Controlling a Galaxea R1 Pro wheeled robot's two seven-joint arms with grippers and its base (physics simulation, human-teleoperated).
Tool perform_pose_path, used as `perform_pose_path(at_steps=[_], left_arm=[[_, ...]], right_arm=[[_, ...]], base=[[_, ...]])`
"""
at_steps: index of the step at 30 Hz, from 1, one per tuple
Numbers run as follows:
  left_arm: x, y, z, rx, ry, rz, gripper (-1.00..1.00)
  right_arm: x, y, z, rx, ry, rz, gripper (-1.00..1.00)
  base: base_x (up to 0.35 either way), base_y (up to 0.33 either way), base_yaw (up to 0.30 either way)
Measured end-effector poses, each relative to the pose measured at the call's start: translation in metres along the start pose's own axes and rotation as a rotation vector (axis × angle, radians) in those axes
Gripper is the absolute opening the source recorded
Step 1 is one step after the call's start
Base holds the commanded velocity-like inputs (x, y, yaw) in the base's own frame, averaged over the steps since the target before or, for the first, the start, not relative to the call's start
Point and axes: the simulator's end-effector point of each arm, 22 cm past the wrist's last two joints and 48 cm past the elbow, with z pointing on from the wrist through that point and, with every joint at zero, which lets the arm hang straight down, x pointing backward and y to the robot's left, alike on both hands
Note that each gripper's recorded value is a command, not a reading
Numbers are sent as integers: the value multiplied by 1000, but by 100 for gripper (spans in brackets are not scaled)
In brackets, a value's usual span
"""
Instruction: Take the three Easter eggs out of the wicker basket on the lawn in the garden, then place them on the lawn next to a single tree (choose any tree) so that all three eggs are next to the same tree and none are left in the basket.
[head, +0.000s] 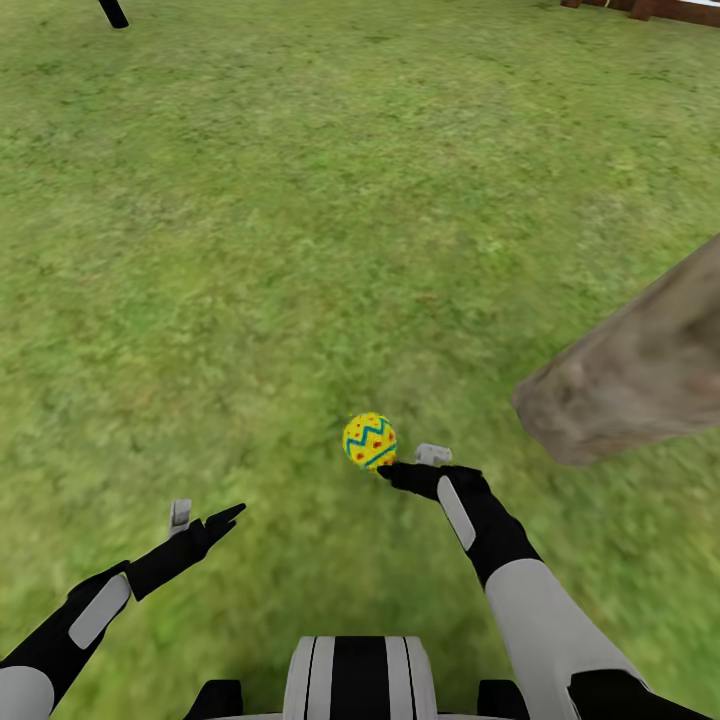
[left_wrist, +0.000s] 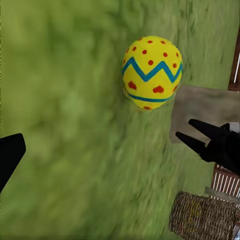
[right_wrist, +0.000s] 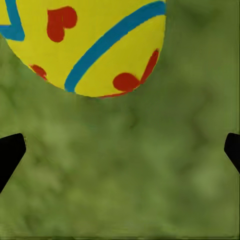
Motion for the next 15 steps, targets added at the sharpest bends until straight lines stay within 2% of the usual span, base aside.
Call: perform_pose_path(at_steps=[15], left_arm=[[0,0,0,0,-2,2,100]], right_arm=[[-11,5,-5,-7,-16,-9,100]], base=[[0,0,0]])
